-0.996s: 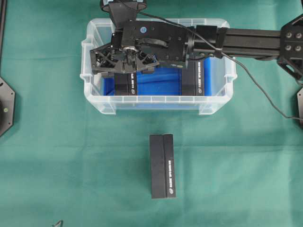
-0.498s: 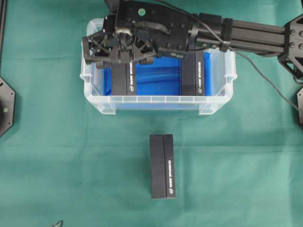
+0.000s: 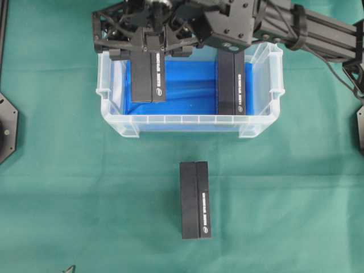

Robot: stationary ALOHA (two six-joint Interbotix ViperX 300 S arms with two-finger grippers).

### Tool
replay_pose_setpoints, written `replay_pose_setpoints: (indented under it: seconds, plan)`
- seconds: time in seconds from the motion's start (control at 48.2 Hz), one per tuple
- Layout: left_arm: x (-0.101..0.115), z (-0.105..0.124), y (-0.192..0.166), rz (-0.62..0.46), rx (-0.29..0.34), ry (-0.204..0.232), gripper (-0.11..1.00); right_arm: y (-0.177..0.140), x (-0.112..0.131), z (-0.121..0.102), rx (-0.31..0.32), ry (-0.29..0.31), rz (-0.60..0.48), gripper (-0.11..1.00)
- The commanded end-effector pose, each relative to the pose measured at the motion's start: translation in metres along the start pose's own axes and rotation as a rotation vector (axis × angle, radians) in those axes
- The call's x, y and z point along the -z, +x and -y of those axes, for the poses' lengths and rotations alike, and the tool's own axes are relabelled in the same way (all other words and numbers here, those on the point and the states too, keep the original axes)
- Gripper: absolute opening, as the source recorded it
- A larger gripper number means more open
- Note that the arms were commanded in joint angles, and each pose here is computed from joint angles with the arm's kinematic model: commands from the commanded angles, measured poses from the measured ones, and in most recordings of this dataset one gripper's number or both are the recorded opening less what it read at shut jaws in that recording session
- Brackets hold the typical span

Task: Take the box out of the case with the right arm.
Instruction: 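Lift the left box upward out of the case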

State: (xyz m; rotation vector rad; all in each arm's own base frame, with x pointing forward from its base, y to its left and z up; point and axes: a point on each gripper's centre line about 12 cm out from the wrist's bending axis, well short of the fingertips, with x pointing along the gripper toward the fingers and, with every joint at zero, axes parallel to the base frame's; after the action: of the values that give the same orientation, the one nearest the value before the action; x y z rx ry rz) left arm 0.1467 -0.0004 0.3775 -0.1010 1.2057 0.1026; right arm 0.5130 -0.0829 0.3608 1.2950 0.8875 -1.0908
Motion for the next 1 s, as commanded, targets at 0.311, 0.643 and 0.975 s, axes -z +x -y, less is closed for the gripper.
replay_pose_setpoints:
  seconds: [0.311, 0.643, 0.975]
  plan:
    - [-0.0044, -0.0004, -0.0081, 0.031, 0.001, -0.004, 0.00, -0.0582, -0.0015, 0.0049, -0.122, 0.005, 0.019, 0.68]
    - [-0.0044, -0.0004, -0.0076, 0.031, 0.001, -0.004, 0.00, -0.0583, -0.0007, 0.0048, -0.122, 0.004, 0.018, 0.68]
    - [-0.0044, -0.0004, -0.0081, 0.031, 0.001, -0.004, 0.00, -0.0584, -0.0009, 0.0048, -0.121, 0.004, 0.025, 0.68]
